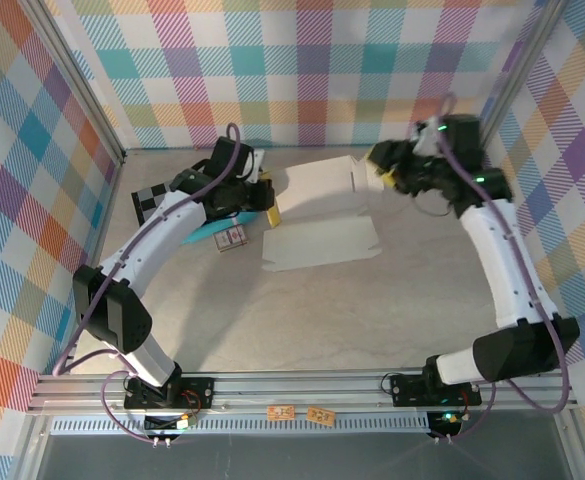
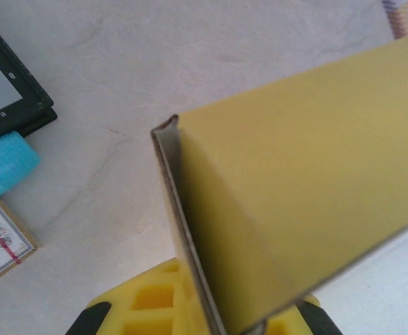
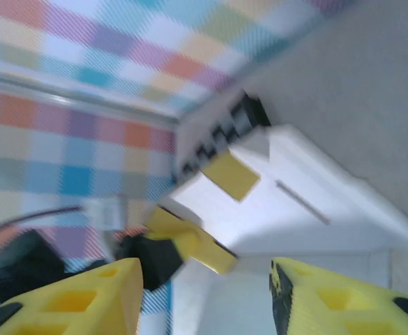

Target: Fold the paper box

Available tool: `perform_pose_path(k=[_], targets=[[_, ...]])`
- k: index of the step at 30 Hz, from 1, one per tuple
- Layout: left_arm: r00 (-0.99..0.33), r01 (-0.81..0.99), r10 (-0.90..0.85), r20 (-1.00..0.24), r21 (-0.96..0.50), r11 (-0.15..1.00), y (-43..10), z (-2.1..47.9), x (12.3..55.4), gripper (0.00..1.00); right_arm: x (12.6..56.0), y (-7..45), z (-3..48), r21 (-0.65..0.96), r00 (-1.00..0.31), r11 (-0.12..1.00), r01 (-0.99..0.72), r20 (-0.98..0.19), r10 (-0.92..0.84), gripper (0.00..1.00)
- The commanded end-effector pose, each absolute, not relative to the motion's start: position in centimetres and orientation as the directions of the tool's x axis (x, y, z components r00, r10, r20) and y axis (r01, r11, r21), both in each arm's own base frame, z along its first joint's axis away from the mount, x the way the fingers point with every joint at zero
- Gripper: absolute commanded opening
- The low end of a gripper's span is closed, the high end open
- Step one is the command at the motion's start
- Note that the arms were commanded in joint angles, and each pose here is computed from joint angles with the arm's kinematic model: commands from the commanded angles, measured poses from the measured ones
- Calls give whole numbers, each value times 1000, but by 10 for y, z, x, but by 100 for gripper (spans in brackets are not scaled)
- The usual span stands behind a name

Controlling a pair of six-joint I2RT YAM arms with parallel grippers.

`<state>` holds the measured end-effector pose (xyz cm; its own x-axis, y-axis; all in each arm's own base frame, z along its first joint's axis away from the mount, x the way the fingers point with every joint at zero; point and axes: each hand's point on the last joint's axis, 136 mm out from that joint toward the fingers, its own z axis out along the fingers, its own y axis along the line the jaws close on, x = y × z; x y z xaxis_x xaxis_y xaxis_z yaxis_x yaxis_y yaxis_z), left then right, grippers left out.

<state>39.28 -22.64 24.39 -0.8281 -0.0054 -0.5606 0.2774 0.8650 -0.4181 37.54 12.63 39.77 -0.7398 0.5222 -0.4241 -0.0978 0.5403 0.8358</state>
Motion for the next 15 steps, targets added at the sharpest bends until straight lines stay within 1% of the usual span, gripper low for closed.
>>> perform_pose_path(k=[1,4,7,10,15], targets=[[-843,313,-43,-536,-554,772,-241,261,398,0,377,106,421,869,-746,449,-209,-438,502,45],[-857,327,-42,-514,-604,727,-244,261,401,0,397,89,395,900,-785,390,-194,-381,488,36],[-863,342,-31,-503,-630,697,-246,262,401,0,405,97,365,909,-847,342,-237,-366,385,31],[-870,355,-21,-493,-655,667,-249,262,400,0,405,108,350,926,-891,255,-278,-348,291,29],[-881,361,-5,-472,-681,637,-253,259,396,0,401,131,351,920,-907,197,-340,-376,190,27]])
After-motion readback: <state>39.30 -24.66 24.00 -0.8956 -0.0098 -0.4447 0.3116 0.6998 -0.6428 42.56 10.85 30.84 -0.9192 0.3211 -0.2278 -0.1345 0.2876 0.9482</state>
